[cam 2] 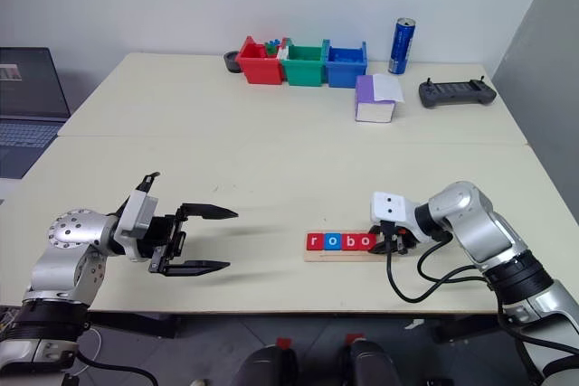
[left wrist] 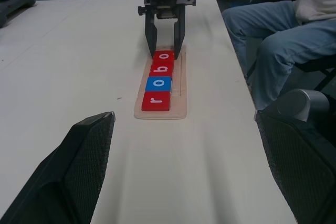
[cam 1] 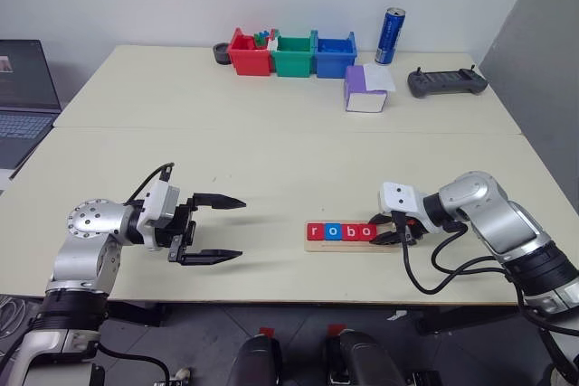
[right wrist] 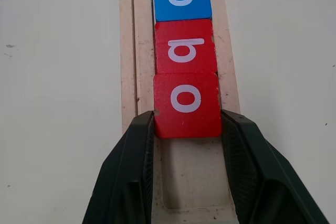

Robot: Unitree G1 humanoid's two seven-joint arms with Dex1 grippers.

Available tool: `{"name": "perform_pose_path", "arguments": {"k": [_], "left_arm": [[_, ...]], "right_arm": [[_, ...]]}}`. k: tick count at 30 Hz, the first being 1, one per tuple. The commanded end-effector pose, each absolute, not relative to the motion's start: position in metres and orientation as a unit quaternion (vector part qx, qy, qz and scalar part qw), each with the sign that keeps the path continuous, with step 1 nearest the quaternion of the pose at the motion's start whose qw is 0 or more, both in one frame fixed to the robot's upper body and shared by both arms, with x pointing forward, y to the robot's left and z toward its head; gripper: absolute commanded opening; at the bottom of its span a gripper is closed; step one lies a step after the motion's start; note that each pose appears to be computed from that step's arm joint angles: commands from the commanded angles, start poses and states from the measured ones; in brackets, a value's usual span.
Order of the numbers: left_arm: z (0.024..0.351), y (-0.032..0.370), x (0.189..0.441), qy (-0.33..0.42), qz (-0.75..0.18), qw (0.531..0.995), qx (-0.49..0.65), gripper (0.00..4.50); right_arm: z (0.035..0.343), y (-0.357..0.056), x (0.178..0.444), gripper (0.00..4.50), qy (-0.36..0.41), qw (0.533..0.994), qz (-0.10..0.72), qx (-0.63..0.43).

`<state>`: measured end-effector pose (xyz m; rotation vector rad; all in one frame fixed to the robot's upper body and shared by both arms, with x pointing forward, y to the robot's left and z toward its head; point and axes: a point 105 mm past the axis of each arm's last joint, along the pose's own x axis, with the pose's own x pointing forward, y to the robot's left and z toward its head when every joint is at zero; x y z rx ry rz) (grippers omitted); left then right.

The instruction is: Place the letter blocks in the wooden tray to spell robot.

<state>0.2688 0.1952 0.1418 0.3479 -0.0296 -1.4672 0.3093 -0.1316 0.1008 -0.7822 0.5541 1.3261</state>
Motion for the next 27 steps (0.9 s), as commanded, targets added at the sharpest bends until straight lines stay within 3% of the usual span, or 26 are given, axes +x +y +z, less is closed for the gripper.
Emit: {"name": "perform_pose_path", "arguments": {"k": [1, 9, 13, 17, 20, 23, 27], "left_arm": [[0.151, 0.196, 0.269, -0.027, -0.666, 0.725, 0.174, 4.5], [0.15, 0.196, 0.27, -0.025, -0.666, 0.725, 0.174, 4.5], [0.151, 0.196, 0.272, -0.025, -0.667, 0.724, 0.174, 4.5], [0.152, 0.196, 0.271, -0.026, -0.668, 0.723, 0.174, 4.5], [0.152, 0.196, 0.272, -0.026, -0.669, 0.723, 0.173, 4.5], [0.149, 0.195, 0.271, -0.023, -0.672, 0.721, 0.168, 4.5], [0.146, 0.19, 0.272, -0.023, -0.679, 0.716, 0.161, 4.5]], "right_arm": [[0.108, -0.129, 0.312, 1.8, 0.232, 0.685, 0.587, -0.364], [0.122, -0.129, 0.31, 4.49, 0.214, 0.695, 0.586, -0.358], [0.138, -0.136, 0.302, 4.49, 0.204, 0.715, 0.58, -0.333], [0.161, -0.164, 0.304, 4.49, 0.189, 0.798, 0.511, -0.259], [0.172, -0.202, 0.314, 4.49, 0.167, 0.882, 0.399, -0.188], [0.162, -0.268, 0.324, 4.49, 0.133, 0.97, 0.184, -0.09], [0.124, -0.302, 0.293, 4.49, 0.144, 0.986, 0.064, -0.054]]}}
